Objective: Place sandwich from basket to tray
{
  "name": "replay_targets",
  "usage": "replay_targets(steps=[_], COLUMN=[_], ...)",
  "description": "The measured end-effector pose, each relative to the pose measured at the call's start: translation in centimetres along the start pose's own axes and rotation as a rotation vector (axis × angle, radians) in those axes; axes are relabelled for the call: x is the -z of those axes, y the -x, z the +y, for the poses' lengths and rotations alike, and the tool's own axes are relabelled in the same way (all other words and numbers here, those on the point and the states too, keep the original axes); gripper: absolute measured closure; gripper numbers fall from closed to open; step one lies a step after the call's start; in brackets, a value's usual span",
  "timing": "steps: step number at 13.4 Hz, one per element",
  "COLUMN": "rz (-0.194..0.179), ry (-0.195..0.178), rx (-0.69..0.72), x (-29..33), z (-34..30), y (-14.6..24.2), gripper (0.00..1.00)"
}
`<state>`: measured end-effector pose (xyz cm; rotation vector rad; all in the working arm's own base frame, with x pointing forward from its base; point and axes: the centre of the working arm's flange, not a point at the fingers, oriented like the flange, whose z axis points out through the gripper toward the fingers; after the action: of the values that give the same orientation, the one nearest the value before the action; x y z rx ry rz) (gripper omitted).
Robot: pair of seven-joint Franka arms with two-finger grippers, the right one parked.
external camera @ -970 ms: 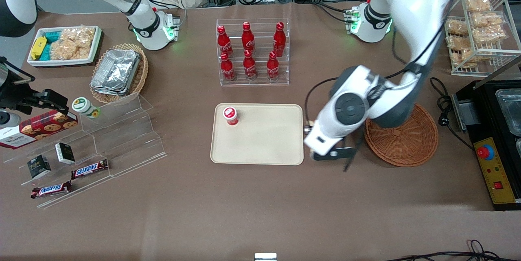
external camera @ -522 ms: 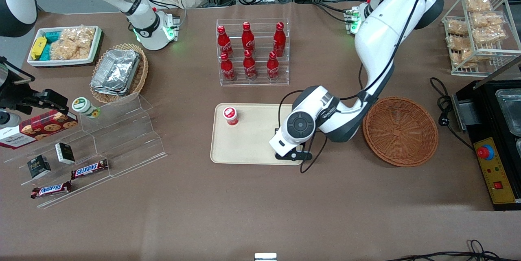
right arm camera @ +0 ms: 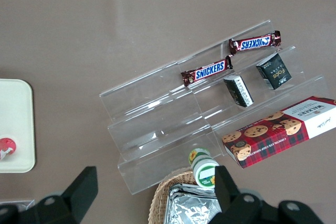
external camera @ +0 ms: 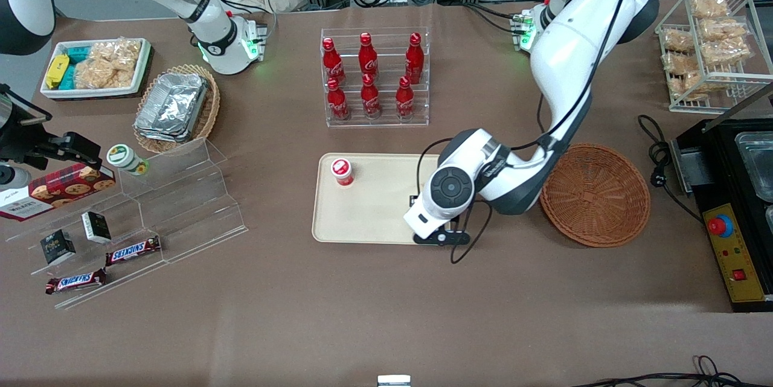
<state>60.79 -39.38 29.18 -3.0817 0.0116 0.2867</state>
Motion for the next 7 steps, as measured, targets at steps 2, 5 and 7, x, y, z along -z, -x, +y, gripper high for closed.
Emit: replay_targets(steps=[2, 5, 7], rz=[-0.002, 0.037, 0.076], ry=[-0.038, -0.020, -0.046], rx=[0.050, 0.129, 0.136], x=[4.2, 6.8, 6.4], z=[-3.8, -10.6, -14.1], y=[0.1, 1.5, 4.7], gripper=[0.00, 0.00, 0.00])
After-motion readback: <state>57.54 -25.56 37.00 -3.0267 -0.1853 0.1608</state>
